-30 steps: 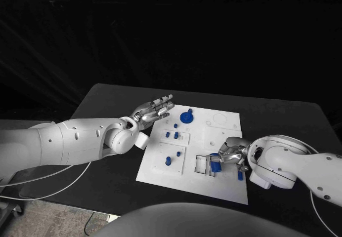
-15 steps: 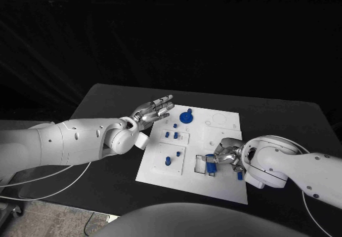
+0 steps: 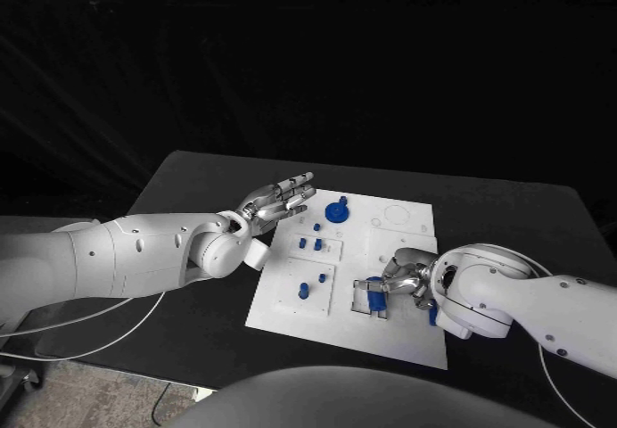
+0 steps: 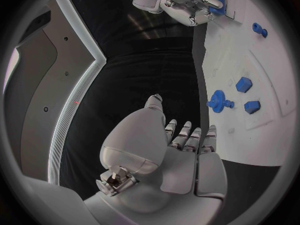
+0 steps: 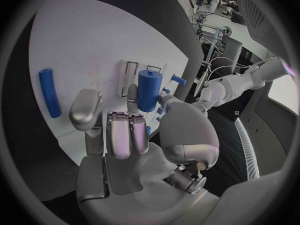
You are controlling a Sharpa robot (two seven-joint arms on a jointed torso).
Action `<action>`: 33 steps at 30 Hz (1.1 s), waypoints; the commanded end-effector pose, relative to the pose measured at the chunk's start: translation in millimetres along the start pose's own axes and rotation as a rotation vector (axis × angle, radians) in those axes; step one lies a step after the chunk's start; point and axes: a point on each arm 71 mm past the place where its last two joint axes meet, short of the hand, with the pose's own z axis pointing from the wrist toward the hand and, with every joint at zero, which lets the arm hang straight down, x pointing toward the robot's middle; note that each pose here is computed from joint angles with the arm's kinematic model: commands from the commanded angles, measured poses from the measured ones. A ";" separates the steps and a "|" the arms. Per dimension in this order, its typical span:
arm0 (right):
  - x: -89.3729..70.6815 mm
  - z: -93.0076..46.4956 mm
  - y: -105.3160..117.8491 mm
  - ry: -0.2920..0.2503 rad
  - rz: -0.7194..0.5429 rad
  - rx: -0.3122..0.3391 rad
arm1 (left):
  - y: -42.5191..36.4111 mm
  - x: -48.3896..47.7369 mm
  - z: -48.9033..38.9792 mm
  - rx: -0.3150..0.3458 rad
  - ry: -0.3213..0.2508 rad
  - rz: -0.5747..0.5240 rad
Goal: Assemble the parts on the task board
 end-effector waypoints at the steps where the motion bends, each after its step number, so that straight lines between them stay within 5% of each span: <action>1: 7.3 2.9 -4.5 0.034 -0.026 0.028 | 0.1 2.7 0.6 0.001 0.024 -0.014; 33: 9.6 6.5 -4.8 0.044 -0.042 0.034 | 1.7 3.0 1.5 -0.018 0.036 -0.019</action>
